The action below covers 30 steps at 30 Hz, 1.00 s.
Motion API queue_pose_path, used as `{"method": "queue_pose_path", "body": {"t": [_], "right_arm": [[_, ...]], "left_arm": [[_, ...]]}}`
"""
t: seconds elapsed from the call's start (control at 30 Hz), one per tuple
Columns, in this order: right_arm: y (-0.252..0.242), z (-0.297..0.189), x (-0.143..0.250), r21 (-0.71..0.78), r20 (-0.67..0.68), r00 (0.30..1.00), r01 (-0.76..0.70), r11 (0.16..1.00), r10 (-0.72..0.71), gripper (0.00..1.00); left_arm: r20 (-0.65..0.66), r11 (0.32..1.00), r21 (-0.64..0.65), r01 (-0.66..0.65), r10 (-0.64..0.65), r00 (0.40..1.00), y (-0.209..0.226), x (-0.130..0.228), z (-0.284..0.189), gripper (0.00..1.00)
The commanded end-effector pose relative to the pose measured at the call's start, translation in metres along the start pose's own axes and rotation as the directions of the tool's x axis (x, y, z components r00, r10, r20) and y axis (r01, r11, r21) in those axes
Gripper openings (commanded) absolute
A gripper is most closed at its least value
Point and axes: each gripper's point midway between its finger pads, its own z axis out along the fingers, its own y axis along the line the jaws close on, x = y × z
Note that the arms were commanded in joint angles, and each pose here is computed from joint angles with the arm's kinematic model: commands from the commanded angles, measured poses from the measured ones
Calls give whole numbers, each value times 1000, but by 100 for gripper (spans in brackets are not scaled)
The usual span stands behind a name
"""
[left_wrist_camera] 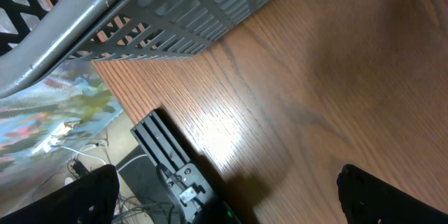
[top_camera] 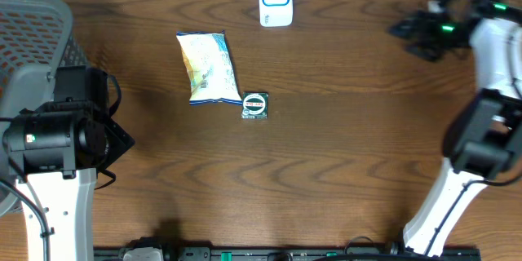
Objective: Scan the item barcode
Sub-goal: 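Move the right gripper over to the green tin, then grasp the green Zam-Buk tin with the right gripper and lift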
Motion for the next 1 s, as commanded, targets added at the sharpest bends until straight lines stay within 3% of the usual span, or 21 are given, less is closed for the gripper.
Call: {"method": "queue_pose_path", "body": {"t": [0.0,0.27,0.5,0.67,0.97], "right_arm": [[46,49,32,1,-108,986,125,992,-124,79],[122,131,119,156,-274,901,385,910,-335,80],[154,168,168,427,-220,911,412,805,-350,86],[170,182,198,516,-189,897,436,737,-399,99],[175,198,222,568,-160,901,418,709,-403,99]], "left_arm": [[0,1000,-4,16,-16,1000,2,0,-1,98],[0,1000,-5,16,-16,1000,2,0,-1,97],[0,1000,-4,16,-16,1000,2,0,-1,97],[0,1000,-5,16,-16,1000,2,0,-1,98],[0,1000,-4,16,-16,1000,2,0,-1,98]]}}
